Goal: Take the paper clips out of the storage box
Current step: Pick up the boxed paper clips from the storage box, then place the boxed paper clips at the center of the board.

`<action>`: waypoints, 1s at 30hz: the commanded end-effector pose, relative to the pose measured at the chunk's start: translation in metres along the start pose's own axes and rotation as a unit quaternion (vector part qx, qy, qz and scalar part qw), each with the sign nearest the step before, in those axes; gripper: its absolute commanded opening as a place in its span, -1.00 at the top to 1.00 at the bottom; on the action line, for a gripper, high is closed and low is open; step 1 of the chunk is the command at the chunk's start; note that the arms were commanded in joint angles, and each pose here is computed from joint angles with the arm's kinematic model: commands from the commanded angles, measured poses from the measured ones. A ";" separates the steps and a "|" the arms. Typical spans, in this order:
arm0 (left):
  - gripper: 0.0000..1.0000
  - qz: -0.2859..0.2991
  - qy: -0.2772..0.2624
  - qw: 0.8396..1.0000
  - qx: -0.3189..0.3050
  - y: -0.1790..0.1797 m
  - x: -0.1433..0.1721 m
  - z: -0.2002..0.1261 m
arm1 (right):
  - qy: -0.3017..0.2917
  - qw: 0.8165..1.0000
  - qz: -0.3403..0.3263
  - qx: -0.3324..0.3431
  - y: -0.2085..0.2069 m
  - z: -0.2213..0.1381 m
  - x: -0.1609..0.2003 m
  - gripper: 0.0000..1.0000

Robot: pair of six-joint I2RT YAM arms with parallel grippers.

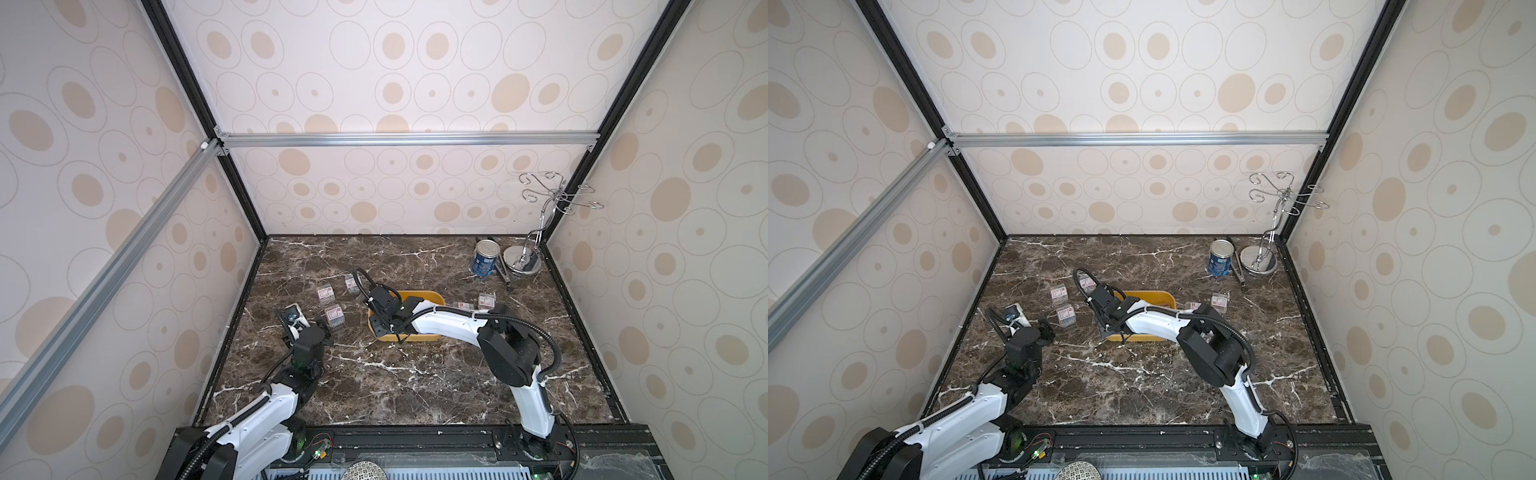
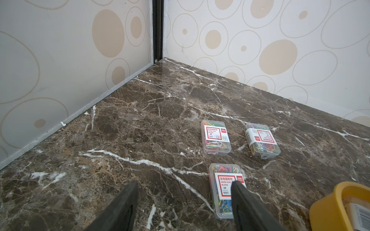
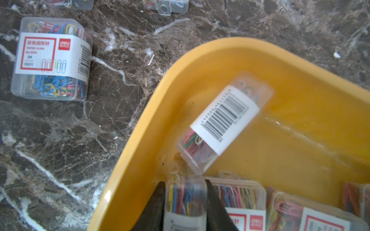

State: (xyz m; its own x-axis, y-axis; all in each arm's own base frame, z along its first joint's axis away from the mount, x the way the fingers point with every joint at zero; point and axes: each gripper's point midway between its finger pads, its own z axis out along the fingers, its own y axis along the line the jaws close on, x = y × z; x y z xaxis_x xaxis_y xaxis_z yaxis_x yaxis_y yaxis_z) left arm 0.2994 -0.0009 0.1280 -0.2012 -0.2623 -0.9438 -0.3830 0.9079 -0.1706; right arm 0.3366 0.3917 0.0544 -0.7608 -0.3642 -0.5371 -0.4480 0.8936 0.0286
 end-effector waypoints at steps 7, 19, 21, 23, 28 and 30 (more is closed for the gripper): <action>-0.45 -0.023 -0.018 1.000 -0.005 -0.003 -0.016 0.002 | -0.050 0.999 0.011 0.006 -0.020 -0.057 -0.017 0.40; -0.45 -0.023 -0.018 1.000 -0.004 -0.003 -0.016 0.001 | -0.132 0.989 0.064 0.036 -0.084 -0.128 -0.009 0.43; -0.45 -0.023 -0.018 1.000 -0.004 -0.003 -0.016 0.001 | -0.144 0.985 0.083 0.046 -0.103 -0.136 -0.004 0.43; -0.45 -0.025 -0.018 1.000 -0.003 -0.002 -0.016 0.000 | -0.152 0.981 0.103 0.058 -0.124 -0.142 0.004 0.43; -0.45 -0.025 -0.017 1.000 -0.005 -0.001 -0.015 0.000 | -0.149 0.972 0.132 0.127 -0.173 -0.156 0.026 0.43; -0.45 -0.026 -0.018 1.000 -0.004 -0.001 -0.016 0.000 | -0.142 0.963 0.139 0.180 -0.192 -0.163 0.036 0.43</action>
State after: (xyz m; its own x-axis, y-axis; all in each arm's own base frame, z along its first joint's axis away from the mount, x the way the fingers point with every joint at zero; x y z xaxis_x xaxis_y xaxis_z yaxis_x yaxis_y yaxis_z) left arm 0.2994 -0.0009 0.1286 -0.1983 -0.2651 -0.9436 -0.3831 0.9071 -0.1744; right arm 0.3207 0.1925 0.1638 -0.6608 -0.0724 -0.7470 -0.1248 0.9921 0.0142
